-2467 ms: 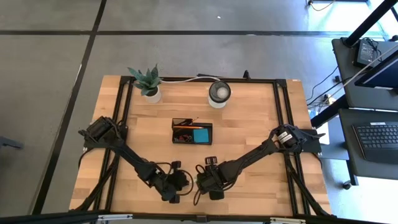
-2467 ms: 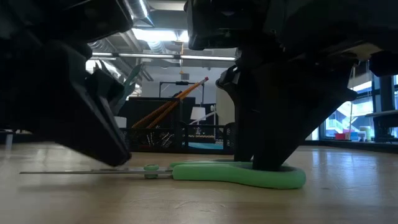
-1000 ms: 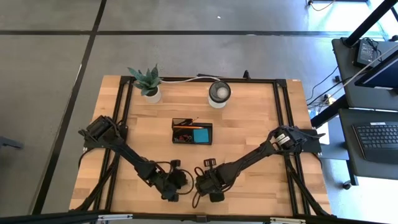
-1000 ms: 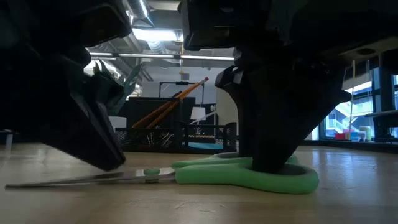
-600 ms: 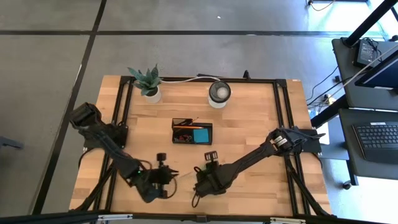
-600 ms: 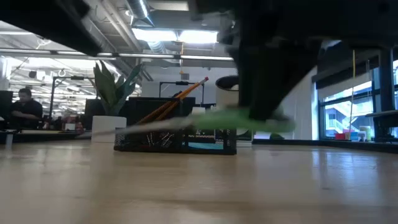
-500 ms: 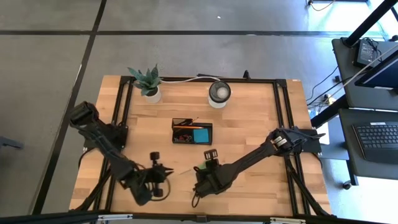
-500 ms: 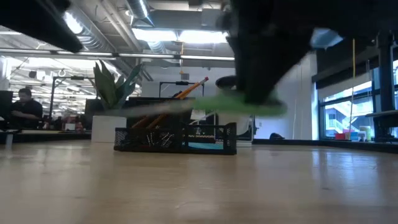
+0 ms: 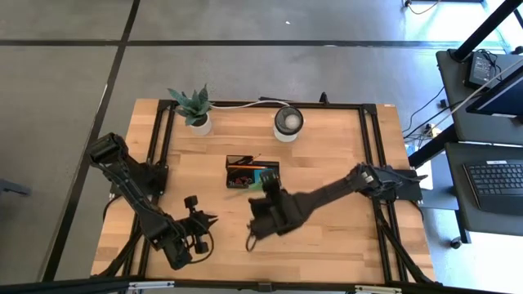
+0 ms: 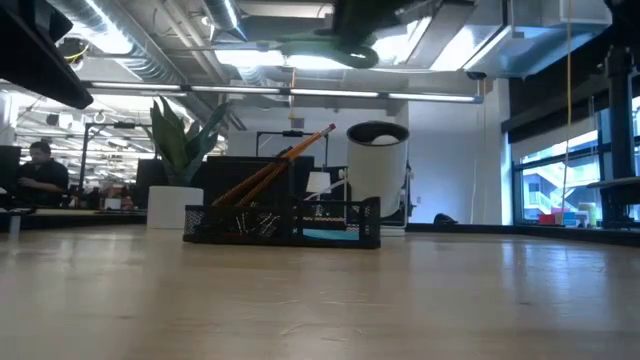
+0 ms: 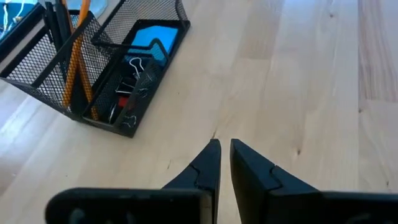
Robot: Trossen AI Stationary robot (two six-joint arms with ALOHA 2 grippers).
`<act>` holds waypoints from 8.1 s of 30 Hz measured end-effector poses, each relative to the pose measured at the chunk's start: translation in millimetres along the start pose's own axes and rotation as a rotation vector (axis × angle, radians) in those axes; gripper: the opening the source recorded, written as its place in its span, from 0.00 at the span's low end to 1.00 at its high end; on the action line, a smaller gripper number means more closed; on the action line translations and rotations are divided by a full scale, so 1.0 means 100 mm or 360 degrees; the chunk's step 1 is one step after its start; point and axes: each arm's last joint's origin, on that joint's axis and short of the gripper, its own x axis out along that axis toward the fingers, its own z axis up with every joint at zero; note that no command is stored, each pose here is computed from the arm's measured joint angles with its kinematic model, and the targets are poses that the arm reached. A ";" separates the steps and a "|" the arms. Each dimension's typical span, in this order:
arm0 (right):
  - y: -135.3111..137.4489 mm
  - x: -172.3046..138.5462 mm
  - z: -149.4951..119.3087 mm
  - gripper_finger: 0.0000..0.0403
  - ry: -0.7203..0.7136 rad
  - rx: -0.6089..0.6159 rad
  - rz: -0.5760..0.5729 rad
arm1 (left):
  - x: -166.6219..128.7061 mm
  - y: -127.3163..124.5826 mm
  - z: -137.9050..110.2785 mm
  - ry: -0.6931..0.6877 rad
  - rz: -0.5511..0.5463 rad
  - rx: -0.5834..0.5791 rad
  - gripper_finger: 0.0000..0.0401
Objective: Pick and place office supplies into organizer
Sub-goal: Put the green scissor in the desk organizer, then return to home position
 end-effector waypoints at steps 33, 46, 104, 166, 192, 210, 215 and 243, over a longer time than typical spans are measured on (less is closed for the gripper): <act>-0.76 1.04 -0.23 0.21 0.0430 -0.0495 -0.0093 | 0.00 0.00 0.00 0.0036 -0.0013 -0.0023 0.08; -0.45 1.29 -0.16 0.21 0.0456 -0.0699 -0.0252 | 0.00 0.00 0.00 0.0035 -0.0013 -0.0038 0.08; -0.37 1.29 -0.04 0.38 0.0338 -0.0910 -0.0223 | 0.00 0.00 0.00 0.0041 -0.0015 -0.0037 0.08; -0.71 0.31 -2.33 0.54 -0.1137 0.1112 0.0215 | 0.01 2.07 0.79 -0.0648 -0.0162 -0.0174 0.08; -0.14 0.46 -3.80 0.54 -0.1709 0.1547 -0.0172 | 0.00 2.67 -0.27 -0.1091 0.0046 -0.0518 0.08; 0.20 0.86 -3.78 0.55 -0.1668 0.1556 -0.0172 | 0.04 2.66 -0.39 -0.1066 0.0129 -0.0577 0.08; 0.26 0.95 -3.76 0.55 -0.1704 0.1596 -0.0173 | 0.04 2.66 -0.39 -0.1064 0.0109 -0.0578 0.08; 0.36 1.09 -3.73 0.55 -0.1712 0.1616 -0.0126 | 0.30 2.62 -0.55 -0.1111 0.0119 -0.0550 0.08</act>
